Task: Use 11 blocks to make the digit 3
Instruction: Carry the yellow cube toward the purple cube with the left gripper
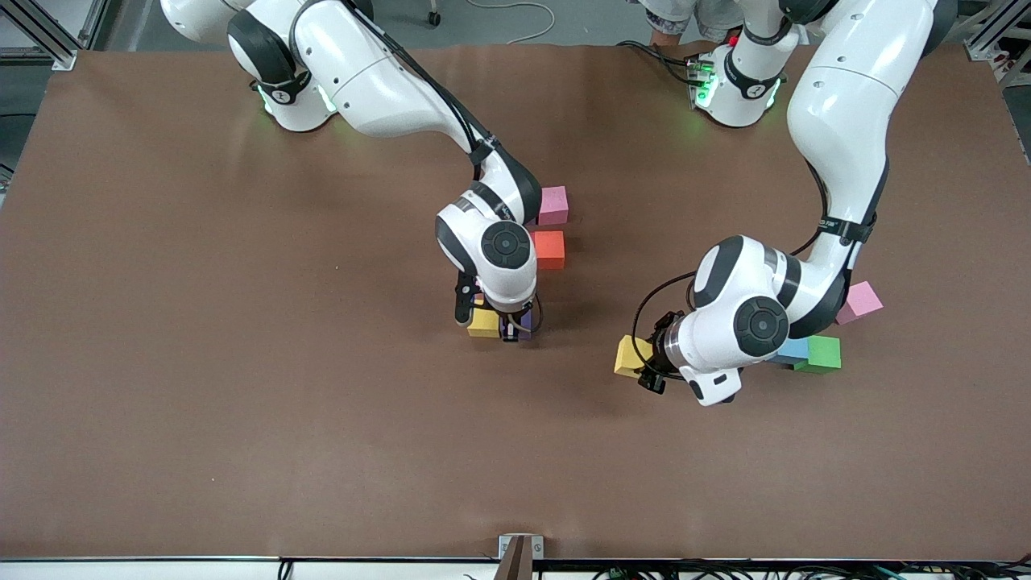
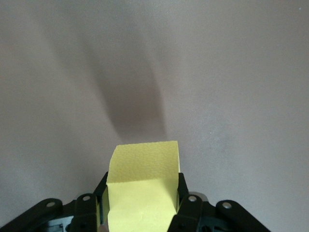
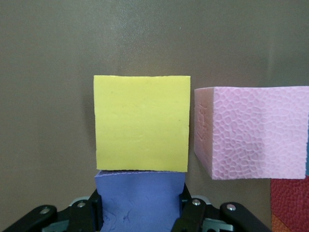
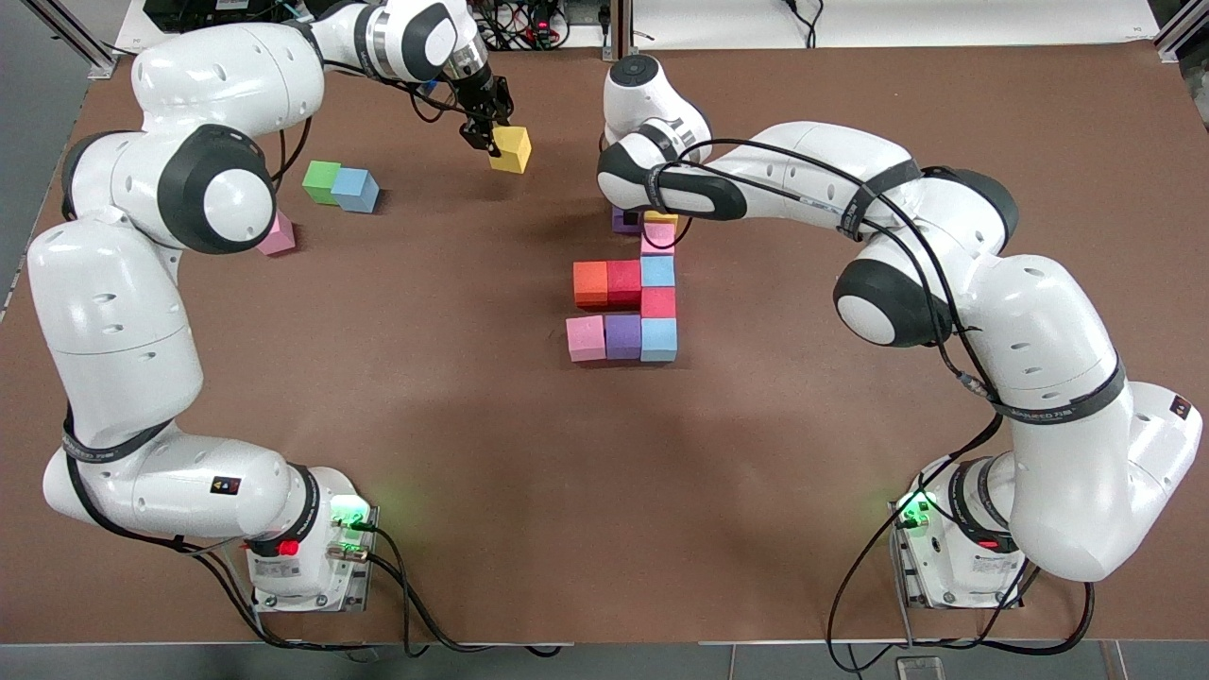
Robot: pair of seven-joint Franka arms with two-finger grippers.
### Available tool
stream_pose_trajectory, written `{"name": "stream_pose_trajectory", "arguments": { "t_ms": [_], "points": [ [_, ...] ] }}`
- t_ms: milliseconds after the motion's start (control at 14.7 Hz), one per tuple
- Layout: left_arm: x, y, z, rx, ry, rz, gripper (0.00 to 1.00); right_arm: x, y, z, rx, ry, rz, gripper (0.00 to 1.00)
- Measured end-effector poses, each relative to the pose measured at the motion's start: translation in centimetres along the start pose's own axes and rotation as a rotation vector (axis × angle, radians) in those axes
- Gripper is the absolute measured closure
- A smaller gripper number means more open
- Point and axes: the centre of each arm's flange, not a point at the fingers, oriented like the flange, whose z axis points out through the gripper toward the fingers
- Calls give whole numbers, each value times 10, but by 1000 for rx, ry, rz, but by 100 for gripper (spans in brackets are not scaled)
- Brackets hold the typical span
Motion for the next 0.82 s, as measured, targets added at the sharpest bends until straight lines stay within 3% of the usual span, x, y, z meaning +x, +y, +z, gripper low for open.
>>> {"name": "stream_pose_trajectory", "arguments": {
  "t_ms": [272,545,817],
  "points": [
    [0,0,0,1,0,-1,46,-2,2,0,0,0,-2,35],
    [0,0,0,2,0,-50,46,-2,2,0,-1,0,-3,1],
    [-7,-1,2,5,0,-61,46,-2,3,-3,-10,7,-3,0]
  ]
}}
